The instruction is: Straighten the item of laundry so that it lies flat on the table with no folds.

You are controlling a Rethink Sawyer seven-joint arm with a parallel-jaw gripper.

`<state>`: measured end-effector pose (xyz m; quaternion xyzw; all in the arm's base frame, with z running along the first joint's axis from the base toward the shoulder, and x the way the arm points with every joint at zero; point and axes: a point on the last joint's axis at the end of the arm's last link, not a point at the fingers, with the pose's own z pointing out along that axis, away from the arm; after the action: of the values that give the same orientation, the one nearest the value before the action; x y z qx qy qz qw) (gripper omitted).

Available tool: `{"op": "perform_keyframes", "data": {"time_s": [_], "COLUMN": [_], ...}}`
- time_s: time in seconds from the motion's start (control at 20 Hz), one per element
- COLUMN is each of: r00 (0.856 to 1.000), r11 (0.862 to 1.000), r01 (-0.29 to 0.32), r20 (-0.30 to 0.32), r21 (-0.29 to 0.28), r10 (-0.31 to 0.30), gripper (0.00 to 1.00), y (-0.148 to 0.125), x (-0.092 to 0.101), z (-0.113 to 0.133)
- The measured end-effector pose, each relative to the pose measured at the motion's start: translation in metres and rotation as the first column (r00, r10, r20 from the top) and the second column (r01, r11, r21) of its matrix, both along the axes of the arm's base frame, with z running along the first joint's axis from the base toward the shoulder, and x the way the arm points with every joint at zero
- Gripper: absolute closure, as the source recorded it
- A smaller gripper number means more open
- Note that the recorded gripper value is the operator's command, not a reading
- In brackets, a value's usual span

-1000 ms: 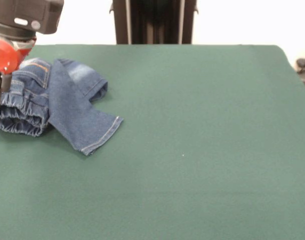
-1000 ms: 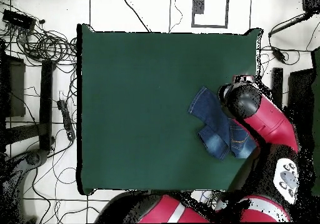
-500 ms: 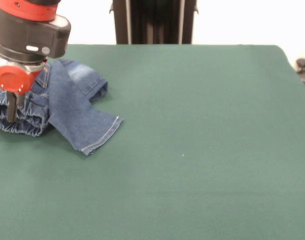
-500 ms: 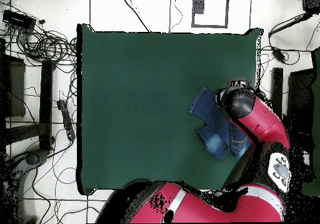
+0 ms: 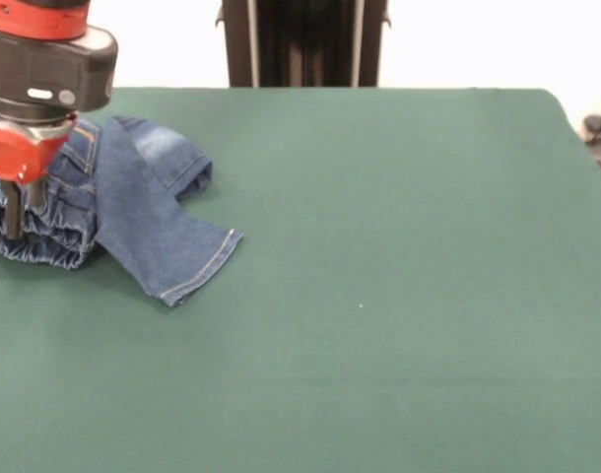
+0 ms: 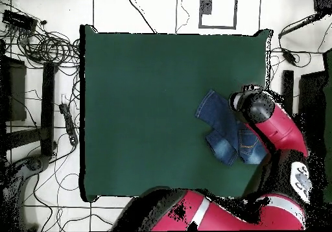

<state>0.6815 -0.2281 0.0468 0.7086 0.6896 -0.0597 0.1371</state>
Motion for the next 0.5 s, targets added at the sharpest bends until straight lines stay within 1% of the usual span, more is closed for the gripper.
{"op": "perform_keyframes", "data": {"time_s": [0.15,0.2,0.5], "r00": [1.000,1.000,0.999], "r11": [1.000,0.999,0.997], "r01": [0.013,0.024,0.044], "r20": [-0.011,-0.017,-0.018], "r21": [0.017,0.032,0.070], "r10": [-0.013,-0.023,-0.043], "gripper": [0.00,0.00,0.00], "y": [-0.005,-0.007,-0.008], "x": [-0.003,-0.005,-0.007], "z": [0.005,0.012,0.029]}}
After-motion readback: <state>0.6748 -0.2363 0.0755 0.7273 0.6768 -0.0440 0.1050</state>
